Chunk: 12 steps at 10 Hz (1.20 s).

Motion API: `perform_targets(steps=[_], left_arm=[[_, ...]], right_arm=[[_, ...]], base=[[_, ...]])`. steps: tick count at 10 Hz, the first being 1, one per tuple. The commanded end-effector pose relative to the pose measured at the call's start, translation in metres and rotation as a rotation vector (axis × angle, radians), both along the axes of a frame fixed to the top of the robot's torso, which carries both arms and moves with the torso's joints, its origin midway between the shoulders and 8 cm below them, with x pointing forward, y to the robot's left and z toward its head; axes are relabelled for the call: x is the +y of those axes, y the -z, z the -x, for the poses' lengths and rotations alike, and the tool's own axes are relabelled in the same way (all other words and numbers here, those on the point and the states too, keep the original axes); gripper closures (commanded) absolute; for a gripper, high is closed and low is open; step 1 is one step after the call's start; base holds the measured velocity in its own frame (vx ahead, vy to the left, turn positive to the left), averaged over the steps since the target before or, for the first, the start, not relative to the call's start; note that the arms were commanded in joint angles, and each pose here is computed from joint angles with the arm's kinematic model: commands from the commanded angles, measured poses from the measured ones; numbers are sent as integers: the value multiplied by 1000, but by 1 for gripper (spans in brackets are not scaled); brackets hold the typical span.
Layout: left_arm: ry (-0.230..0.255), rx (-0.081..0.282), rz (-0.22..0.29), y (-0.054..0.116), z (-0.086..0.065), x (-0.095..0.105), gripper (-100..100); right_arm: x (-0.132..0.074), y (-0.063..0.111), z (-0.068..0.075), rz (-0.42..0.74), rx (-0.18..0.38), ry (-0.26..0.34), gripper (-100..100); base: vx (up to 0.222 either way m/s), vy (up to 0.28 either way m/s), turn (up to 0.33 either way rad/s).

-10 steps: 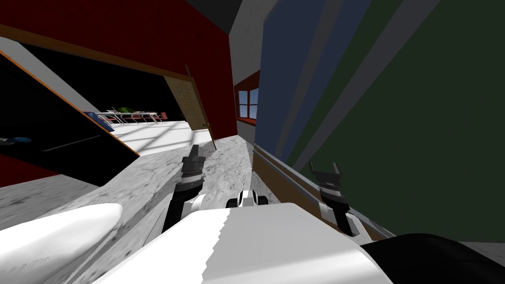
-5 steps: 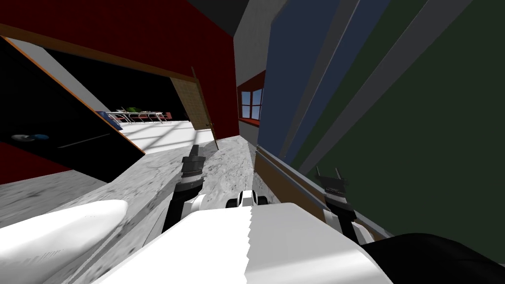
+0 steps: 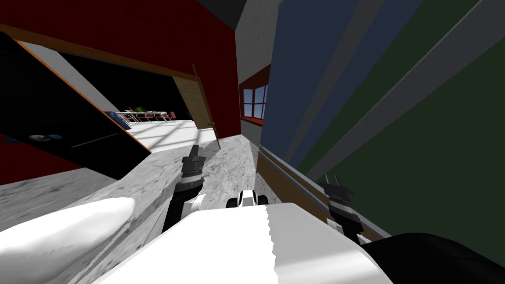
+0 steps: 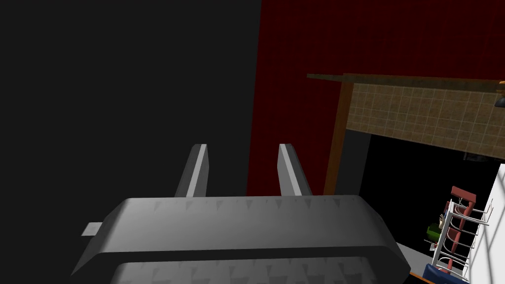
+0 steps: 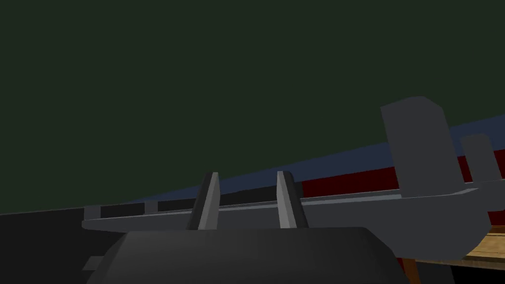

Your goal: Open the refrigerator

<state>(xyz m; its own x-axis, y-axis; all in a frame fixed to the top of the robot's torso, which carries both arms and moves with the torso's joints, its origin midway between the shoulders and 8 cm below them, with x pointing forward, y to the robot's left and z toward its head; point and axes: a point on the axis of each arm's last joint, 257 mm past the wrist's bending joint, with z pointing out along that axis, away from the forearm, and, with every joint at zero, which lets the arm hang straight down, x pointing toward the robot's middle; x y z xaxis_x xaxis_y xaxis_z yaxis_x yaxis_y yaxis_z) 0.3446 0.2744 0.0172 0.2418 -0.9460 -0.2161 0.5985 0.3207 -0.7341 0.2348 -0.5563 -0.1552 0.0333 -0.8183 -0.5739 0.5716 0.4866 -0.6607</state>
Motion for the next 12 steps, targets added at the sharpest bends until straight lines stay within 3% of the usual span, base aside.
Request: perform_targets(steps=[1,5,9,10,12], left_arm=[[0,0,0,0,0,0,0],[0,0,0,0,0,0,0],[0,0,0,0,0,0,0],[0,0,0,0,0,0,0],[0,0,0,0,0,0,0]], right_arm=[[-6,36,19,-2,67,92,-100],[-2,70,41,-42,109,174,-100],[4,84,49,-72,119,201,-100],[4,84,49,-72,119,201,-100],[-20,50,58,-22,88,216,-100]], base=[[60,31,45],[36,25,31],[1,8,6],[1,5,-5],[-1,16,-47]])
